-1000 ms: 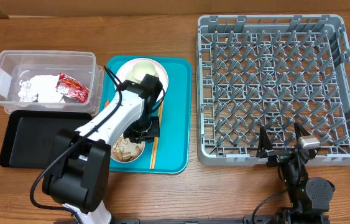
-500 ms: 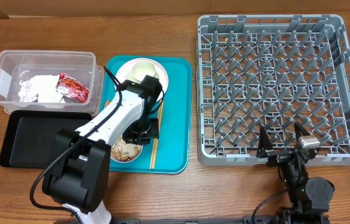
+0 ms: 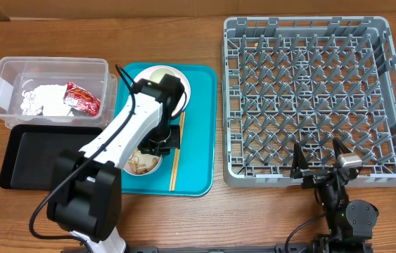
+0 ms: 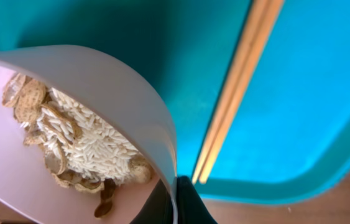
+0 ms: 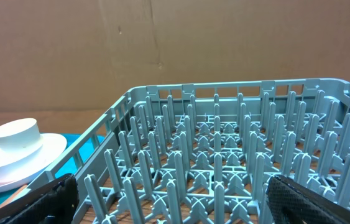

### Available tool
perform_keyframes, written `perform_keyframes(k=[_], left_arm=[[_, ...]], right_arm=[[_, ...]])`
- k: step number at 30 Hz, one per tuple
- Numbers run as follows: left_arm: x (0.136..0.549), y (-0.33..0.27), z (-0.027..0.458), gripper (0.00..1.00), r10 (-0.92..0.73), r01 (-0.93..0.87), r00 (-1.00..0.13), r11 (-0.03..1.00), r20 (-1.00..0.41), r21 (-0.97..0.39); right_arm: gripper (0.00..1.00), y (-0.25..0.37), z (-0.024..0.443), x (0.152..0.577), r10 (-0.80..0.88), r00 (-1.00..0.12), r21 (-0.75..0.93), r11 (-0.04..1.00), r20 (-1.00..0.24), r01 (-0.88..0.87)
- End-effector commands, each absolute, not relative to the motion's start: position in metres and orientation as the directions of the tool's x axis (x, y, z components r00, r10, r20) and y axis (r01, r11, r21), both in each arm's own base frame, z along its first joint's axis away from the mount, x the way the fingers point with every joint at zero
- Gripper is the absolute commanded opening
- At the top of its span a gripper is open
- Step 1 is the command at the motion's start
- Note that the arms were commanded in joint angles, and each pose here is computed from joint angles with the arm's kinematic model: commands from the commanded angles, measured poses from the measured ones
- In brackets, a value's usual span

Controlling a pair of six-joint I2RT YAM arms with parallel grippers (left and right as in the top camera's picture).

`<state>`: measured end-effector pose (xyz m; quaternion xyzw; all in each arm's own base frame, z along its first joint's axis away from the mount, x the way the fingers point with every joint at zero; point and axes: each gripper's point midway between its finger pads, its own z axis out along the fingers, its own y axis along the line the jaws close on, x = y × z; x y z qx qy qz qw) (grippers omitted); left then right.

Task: Sort waste into correct bins and load items into the dishwasher
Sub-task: 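Lift the bowl over the black tray and tip out the food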

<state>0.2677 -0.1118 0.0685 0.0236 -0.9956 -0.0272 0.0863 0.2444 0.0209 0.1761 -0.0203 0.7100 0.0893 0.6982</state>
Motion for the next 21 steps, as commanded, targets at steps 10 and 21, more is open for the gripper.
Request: perform_keyframes(k=[10, 21], left_arm=[[0.287, -0.078, 0.171, 0.04, -0.116, -0.108, -0.984, 0.992, -0.135, -0.060], [0.286, 0.029, 0.210, 0.04, -0.371, -0.335, -0.893, 0.926, -0.256, -0.174]], right_arm=[[1.00, 0.020, 0.175, 0.244, 0.099, -0.017, 0.100, 0.984, -0.995, -0.150], [1.00, 0.020, 0.175, 0.244, 0.099, -0.017, 0.100, 0.984, -0.995, -0.150]])
